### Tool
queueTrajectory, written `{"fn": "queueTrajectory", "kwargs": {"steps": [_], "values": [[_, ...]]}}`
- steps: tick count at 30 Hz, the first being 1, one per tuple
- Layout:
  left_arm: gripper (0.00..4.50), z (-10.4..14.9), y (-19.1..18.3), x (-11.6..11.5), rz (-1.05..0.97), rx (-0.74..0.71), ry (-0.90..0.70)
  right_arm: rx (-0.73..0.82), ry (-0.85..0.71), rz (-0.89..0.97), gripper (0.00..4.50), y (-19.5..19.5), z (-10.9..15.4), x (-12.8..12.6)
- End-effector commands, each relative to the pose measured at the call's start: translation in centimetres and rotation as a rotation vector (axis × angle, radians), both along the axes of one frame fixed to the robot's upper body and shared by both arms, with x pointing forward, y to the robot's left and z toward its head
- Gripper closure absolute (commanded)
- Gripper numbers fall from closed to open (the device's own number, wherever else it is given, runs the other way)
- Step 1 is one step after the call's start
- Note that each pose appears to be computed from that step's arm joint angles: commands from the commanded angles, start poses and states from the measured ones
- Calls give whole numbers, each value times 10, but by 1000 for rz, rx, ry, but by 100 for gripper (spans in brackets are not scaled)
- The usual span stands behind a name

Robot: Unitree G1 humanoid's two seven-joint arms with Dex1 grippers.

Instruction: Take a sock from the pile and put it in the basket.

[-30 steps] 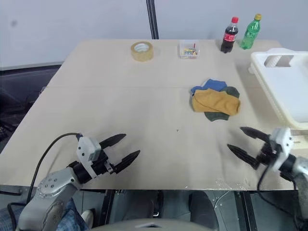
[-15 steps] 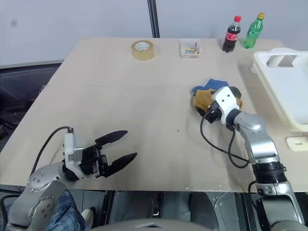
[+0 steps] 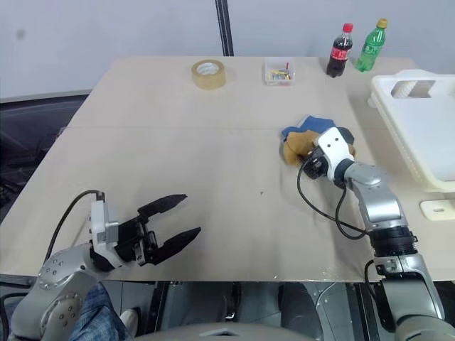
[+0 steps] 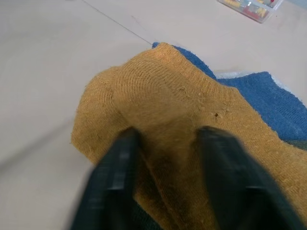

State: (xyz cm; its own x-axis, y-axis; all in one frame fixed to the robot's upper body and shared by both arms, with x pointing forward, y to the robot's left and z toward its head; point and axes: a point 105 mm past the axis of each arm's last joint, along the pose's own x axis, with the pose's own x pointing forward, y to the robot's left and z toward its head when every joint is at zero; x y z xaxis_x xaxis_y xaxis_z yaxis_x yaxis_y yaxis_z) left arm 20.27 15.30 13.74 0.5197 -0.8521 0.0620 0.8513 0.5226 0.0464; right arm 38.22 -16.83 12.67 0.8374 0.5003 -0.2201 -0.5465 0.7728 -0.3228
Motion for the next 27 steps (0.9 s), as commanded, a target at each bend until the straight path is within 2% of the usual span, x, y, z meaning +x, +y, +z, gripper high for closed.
{"fn": "queueTrajectory", "kwargs": {"steps": [1, 2, 3, 10, 18, 21, 27], "values": [[0, 7, 0, 0, 5, 6, -48, 0, -66, 3, 392, 0, 16, 2], [0, 7, 0, 0, 6, 7, -49, -1, -67, 3, 428, 0, 16, 2], [0, 7, 0, 0, 7, 7, -49, 0, -68, 1, 440, 0, 16, 1], [0, 5, 0, 0, 5, 12, -45, 24, -100, 86, 440, 11, 26, -9], [0, 4, 2, -2, 10, 18, -35, 35, 48, 317, 440, 32, 30, -63], [0, 2, 2, -3, 5, 21, -27, 34, 161, 425, 440, 50, 16, -90], [0, 3, 1, -2, -6, 20, -24, -10, 250, 462, 440, 84, -15, -97]]}}
